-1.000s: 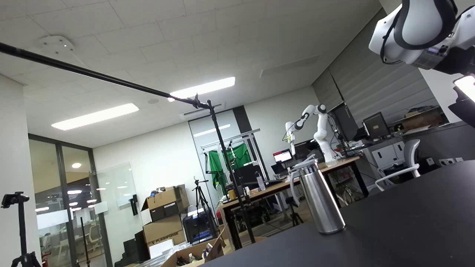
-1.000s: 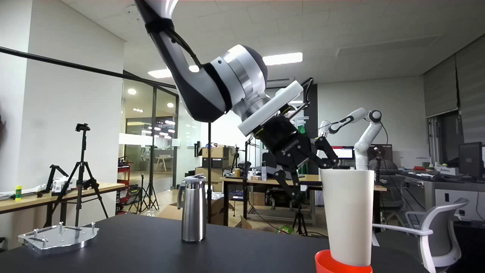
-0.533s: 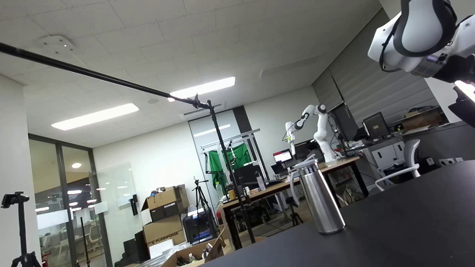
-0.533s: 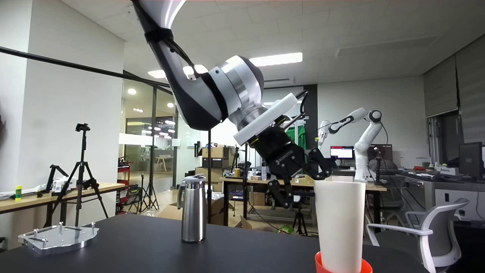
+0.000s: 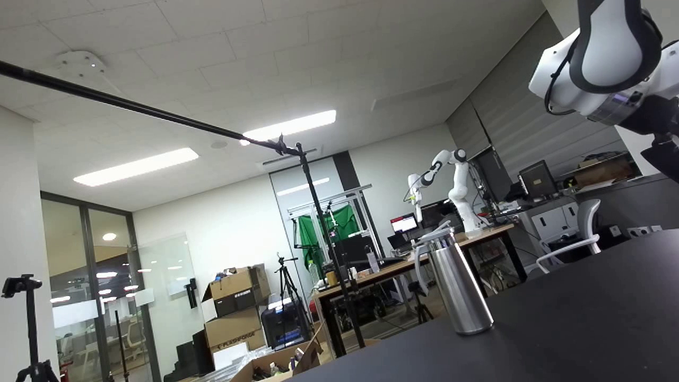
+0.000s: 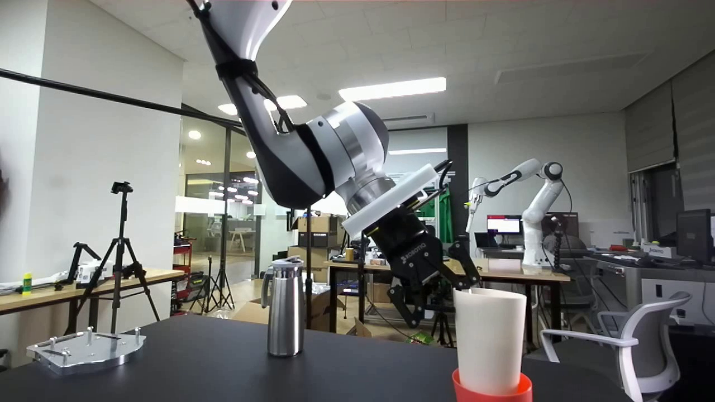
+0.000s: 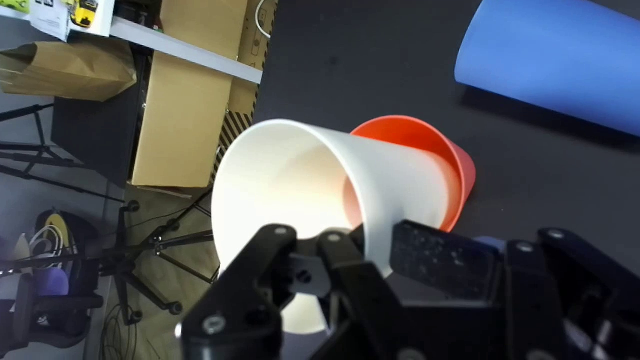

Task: Put the white and the blue cup in the orange cup

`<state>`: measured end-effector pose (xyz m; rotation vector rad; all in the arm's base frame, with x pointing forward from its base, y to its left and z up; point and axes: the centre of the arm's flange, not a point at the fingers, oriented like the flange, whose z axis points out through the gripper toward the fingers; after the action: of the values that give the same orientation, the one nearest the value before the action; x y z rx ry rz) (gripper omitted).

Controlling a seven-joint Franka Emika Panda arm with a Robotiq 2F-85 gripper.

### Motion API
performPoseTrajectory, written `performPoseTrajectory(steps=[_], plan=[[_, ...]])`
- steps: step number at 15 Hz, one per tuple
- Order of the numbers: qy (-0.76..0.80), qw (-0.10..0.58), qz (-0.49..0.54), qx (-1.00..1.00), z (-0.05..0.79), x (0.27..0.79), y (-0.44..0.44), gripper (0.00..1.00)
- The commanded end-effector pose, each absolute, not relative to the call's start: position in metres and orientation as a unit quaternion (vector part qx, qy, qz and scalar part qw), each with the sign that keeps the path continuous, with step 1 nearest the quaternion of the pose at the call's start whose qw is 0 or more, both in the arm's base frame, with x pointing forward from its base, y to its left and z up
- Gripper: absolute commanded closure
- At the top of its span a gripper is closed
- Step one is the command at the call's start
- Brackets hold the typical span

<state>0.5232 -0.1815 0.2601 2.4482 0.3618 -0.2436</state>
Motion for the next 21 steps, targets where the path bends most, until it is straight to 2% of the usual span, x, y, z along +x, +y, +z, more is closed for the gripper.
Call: performPoseTrajectory(steps=[1,21], plan=[[0.136,0.318,-0.081,0.935,0.249,0.524,-0.187,1.0],[0.15,0.334,-0.094,0.926,0.206,0.512,-0.22,1.0]])
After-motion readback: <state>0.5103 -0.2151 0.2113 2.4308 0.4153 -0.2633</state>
